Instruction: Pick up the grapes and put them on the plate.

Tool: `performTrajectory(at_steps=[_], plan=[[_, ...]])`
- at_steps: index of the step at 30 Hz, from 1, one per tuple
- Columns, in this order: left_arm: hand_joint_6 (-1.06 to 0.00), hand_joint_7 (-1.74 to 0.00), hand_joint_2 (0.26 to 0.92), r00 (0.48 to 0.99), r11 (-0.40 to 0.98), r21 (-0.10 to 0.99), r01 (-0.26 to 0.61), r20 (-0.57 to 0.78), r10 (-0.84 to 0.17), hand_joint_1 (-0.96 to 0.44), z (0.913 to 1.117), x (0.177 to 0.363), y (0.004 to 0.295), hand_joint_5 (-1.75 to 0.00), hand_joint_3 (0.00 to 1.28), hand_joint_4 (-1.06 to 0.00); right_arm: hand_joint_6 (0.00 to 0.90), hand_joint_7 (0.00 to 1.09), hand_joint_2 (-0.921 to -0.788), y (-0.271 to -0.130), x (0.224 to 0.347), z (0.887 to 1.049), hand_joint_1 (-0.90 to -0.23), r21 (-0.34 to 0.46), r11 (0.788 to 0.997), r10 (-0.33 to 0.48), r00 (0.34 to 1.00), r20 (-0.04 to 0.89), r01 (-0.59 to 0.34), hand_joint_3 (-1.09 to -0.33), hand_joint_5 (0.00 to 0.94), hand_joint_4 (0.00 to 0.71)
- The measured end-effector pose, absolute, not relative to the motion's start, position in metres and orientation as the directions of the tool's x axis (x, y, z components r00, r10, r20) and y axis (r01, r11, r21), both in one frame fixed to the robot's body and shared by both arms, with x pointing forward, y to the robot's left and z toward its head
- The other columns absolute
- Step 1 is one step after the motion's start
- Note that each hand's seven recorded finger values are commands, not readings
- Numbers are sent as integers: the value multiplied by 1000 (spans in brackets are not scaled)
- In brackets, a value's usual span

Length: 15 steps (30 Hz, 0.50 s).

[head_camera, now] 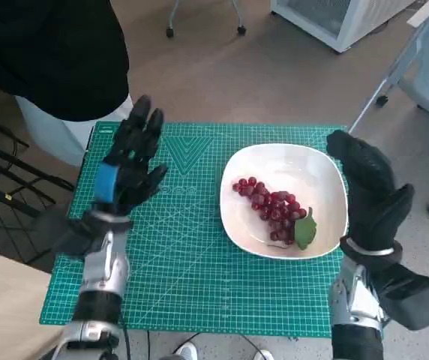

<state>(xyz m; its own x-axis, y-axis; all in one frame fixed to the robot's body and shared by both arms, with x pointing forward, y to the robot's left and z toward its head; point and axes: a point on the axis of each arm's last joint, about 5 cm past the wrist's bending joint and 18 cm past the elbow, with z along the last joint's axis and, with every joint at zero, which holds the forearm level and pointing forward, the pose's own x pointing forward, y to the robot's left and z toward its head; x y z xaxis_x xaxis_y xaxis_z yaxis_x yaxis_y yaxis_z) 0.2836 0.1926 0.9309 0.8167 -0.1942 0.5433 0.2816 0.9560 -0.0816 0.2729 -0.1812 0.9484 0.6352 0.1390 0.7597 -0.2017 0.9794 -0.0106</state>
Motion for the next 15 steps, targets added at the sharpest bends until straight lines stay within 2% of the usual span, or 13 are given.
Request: performTrajectory(at_steps=[15], plan=[[-331, -48, 921, 823, 963, -118, 243, 551, -140, -438, 919, 259, 191, -26, 264, -239, 197, 270, -921, -175, 274, 948, -696, -23, 973, 167, 637, 753, -229, -663, 0, 366]])
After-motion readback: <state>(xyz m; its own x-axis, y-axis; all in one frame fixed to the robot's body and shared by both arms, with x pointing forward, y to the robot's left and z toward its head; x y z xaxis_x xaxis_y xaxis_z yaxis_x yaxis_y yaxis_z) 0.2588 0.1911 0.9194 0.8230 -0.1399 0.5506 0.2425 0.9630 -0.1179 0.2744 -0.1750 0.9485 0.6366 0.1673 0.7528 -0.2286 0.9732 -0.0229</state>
